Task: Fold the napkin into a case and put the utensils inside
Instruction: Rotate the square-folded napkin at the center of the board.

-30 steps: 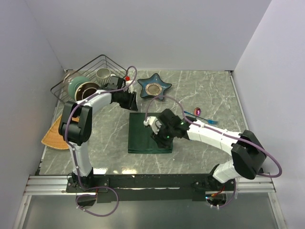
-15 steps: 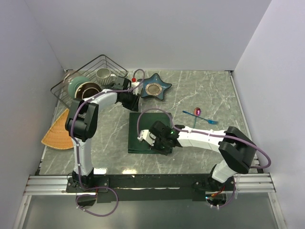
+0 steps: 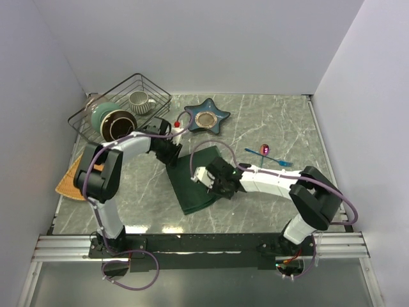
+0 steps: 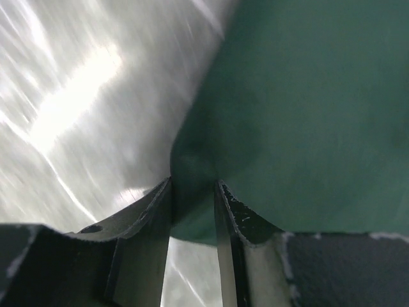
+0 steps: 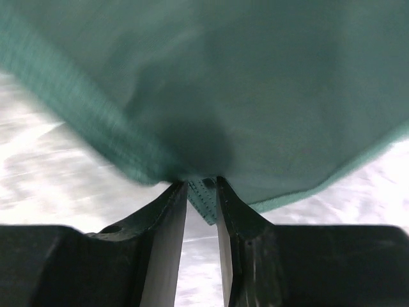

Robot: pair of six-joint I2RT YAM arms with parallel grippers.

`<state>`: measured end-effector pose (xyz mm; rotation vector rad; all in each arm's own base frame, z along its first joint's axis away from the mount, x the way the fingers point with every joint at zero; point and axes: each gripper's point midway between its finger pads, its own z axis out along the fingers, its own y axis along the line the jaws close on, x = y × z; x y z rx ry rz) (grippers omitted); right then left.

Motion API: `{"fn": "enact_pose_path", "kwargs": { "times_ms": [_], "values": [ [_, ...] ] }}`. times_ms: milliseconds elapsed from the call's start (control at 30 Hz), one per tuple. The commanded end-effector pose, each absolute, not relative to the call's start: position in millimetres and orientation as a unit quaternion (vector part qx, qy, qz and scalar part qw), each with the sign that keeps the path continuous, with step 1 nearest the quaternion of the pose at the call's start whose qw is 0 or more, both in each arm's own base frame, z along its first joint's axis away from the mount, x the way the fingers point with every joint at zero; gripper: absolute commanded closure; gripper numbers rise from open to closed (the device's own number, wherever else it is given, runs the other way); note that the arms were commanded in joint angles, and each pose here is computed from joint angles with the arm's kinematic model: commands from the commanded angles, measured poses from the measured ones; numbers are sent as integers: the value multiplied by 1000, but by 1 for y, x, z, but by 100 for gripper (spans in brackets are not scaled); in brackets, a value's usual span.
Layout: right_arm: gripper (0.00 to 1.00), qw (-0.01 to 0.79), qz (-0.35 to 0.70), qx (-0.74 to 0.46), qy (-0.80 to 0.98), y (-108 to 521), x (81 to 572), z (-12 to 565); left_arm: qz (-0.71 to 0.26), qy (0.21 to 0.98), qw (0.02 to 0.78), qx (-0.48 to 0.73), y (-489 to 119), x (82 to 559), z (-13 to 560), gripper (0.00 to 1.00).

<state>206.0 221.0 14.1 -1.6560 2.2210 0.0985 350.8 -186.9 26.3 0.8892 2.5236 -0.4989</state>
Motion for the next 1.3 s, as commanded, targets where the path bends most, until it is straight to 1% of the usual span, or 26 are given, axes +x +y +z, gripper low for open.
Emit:
{"fn": "enact_pose_path", "kwargs": {
  "times_ms": [0,100,133,167,267,333,433,467,533,567,700,767,900,967,1133,1267],
  "values": [
    [68,193,-28,-562,804,196,253,7,-182,902,199,337,-177,318,43,63],
    [68,218,-40,-555,801,202,283,16,-205,903,182,332,-175,289,49,62],
    [68,226,-45,-550,803,202,293,20,-210,901,187,329,-175,284,57,62],
    [67,237,-47,-552,798,209,305,25,-217,904,175,326,-173,273,56,62],
    [65,263,-57,-555,787,219,327,36,-235,897,170,333,-176,256,69,60],
    [63,271,-70,-554,784,220,335,43,-243,889,175,347,-180,251,80,58],
    [56,277,-72,-545,788,215,339,59,-234,884,185,360,-177,254,91,55],
    [50,285,-73,-540,789,210,338,69,-228,882,193,365,-175,258,94,54],
    [43,282,-74,-538,791,202,330,75,-200,880,215,372,-165,274,95,54],
    [37,287,-75,-535,791,196,324,82,-192,878,227,375,-163,283,98,54],
    [35,274,-76,-519,806,175,307,90,-137,871,268,389,-147,324,98,55],
    [35,269,-60,-499,821,173,302,93,-115,864,269,409,-142,342,92,56],
    [35,230,-12,-447,865,166,285,93,-73,834,267,476,-134,360,73,57],
    [36,217,15,-400,890,164,284,94,-62,824,265,497,-132,364,68,59],
    [38,155,106,-304,934,160,266,87,-82,799,239,546,-145,350,52,60],
    [38,122,159,-237,951,154,258,83,-97,780,207,582,-159,314,33,61]
  ]
}}
